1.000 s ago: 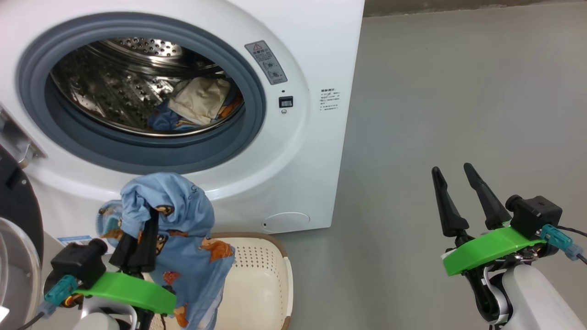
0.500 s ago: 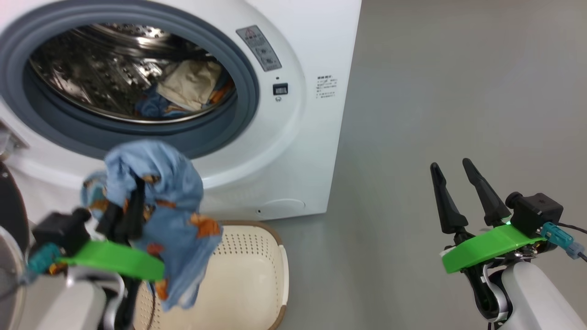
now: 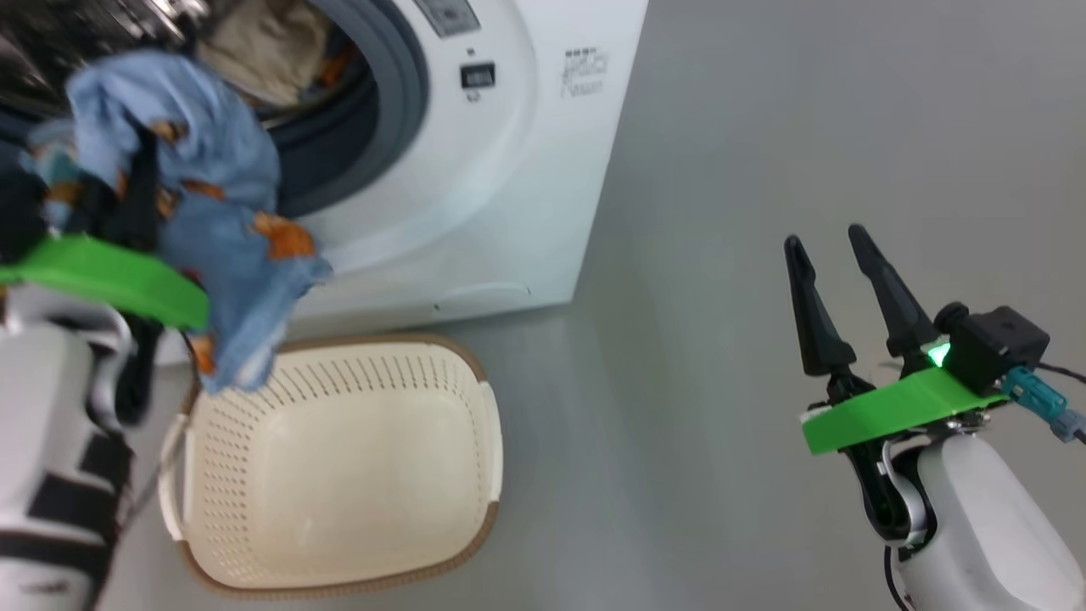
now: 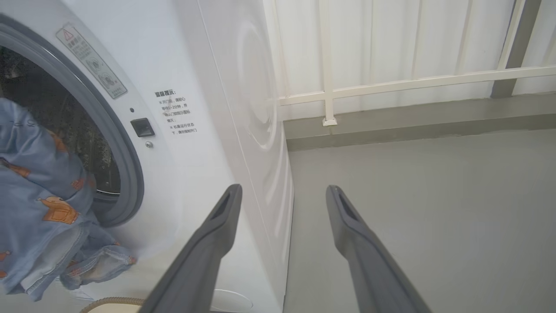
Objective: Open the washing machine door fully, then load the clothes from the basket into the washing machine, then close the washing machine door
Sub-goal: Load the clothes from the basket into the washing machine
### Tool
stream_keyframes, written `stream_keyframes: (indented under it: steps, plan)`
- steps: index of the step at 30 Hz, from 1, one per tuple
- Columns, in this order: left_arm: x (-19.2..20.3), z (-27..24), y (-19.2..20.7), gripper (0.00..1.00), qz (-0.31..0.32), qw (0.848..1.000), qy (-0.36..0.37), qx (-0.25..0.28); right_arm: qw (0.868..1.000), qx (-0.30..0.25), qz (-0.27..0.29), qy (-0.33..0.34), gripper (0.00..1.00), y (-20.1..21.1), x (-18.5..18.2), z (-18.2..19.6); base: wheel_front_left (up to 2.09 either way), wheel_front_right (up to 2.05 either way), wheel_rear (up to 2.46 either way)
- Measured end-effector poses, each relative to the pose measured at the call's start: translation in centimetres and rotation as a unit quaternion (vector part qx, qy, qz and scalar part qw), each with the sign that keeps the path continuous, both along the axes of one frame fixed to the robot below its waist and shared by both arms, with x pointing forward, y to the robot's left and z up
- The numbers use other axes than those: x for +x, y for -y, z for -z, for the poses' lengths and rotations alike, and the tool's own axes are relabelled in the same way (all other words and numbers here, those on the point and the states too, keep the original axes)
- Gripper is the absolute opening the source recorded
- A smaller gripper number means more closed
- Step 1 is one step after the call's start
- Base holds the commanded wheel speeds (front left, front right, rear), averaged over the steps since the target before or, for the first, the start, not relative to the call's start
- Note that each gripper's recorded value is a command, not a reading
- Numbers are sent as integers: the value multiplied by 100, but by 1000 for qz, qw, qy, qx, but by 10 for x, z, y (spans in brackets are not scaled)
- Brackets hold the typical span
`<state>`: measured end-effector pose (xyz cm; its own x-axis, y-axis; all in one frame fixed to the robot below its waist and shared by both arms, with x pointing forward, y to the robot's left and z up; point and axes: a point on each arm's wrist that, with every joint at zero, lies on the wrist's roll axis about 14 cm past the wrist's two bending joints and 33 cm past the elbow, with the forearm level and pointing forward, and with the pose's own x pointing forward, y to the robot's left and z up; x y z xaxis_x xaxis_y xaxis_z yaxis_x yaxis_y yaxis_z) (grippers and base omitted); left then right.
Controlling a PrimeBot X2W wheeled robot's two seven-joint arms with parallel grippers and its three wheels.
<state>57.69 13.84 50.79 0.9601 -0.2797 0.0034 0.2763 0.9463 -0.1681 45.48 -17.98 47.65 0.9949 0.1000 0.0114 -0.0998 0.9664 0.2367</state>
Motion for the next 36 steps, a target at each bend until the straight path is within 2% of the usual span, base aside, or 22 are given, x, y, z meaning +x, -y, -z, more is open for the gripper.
stream_keyframes:
  steps: [13,22,27,30,31,32,33,36]
  plan:
    - [112,46,0,0,-9,999,-21,25,999,-5,18,-49,100,5,28,57,0,0,0]
    - [154,92,9,0,-2,998,-39,51,995,-16,41,-90,100,21,26,93,0,0,0]
    - [173,92,39,0,26,999,-11,46,992,-29,61,-108,100,37,19,104,0,0,0]
    - [187,56,47,0,19,998,56,30,991,-30,69,-114,100,43,16,108,0,0,0]
    - [189,47,47,25,11,997,72,21,990,-28,71,-116,100,44,15,109,0,0,0]
    - [191,41,47,66,6,996,83,19,990,-28,72,-117,100,45,14,109,0,0,0]
    - [191,39,47,100,3,996,89,18,990,-29,73,-117,100,46,14,108,0,0,0]
    - [185,64,43,100,-7,998,53,18,990,-30,75,-116,100,47,12,106,0,0,0]
